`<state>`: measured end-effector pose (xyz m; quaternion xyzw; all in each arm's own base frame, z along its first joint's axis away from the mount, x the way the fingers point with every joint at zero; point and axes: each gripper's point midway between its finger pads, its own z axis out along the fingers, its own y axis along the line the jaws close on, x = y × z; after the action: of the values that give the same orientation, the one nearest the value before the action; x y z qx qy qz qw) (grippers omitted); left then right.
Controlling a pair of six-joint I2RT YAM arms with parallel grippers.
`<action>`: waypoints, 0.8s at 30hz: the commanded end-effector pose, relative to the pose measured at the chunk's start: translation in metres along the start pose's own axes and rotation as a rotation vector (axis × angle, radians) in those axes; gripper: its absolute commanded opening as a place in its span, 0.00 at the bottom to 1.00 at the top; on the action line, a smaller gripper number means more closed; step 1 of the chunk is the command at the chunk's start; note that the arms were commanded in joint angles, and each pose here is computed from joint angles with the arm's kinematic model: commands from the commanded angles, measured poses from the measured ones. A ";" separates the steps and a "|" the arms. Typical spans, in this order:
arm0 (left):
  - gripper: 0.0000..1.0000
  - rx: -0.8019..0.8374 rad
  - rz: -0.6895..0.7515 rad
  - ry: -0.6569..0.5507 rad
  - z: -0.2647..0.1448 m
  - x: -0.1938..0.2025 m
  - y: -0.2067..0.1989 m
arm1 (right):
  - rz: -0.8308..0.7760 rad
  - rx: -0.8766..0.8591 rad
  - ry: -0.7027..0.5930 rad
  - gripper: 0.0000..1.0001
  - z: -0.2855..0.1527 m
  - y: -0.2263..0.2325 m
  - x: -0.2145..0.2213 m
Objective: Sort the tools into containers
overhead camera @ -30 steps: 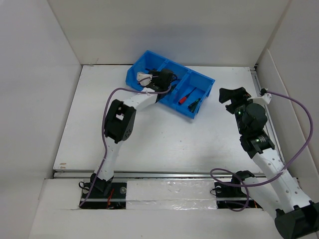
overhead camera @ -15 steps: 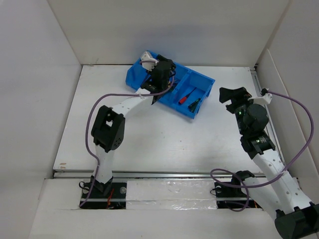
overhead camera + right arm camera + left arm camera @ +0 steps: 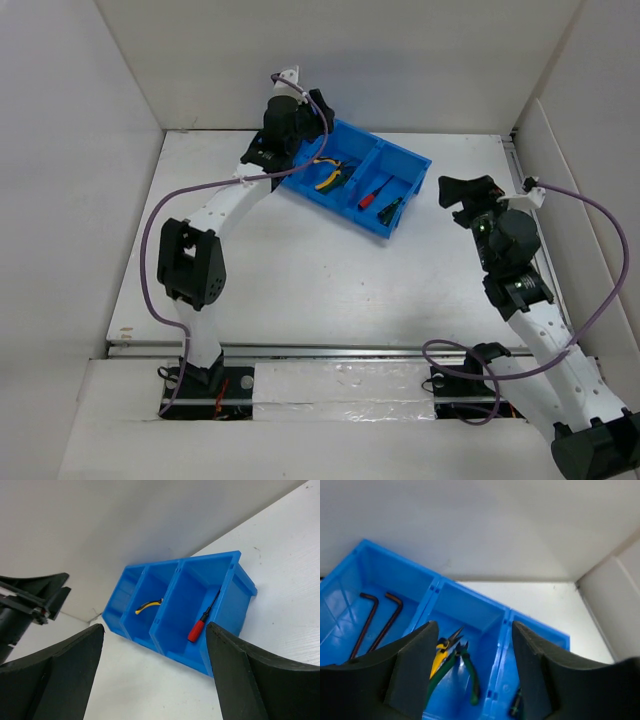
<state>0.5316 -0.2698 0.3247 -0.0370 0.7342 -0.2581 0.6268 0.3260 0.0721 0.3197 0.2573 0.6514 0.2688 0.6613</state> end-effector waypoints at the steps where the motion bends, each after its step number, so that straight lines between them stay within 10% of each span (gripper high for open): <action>1: 0.56 0.150 0.108 0.141 0.008 0.029 -0.006 | 0.011 -0.066 -0.047 0.87 -0.007 0.018 -0.017; 12: 0.22 0.341 0.224 0.333 0.037 0.075 -0.021 | 0.023 -0.089 -0.051 0.87 -0.016 0.022 -0.021; 24: 0.19 0.181 0.216 0.449 0.053 0.138 0.038 | 0.023 -0.100 -0.040 0.86 -0.015 0.023 -0.018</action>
<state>0.5551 -0.3142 0.1952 0.1576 0.8216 -0.2754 0.4736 0.3120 0.0741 0.3381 0.2441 0.6340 0.2917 0.6734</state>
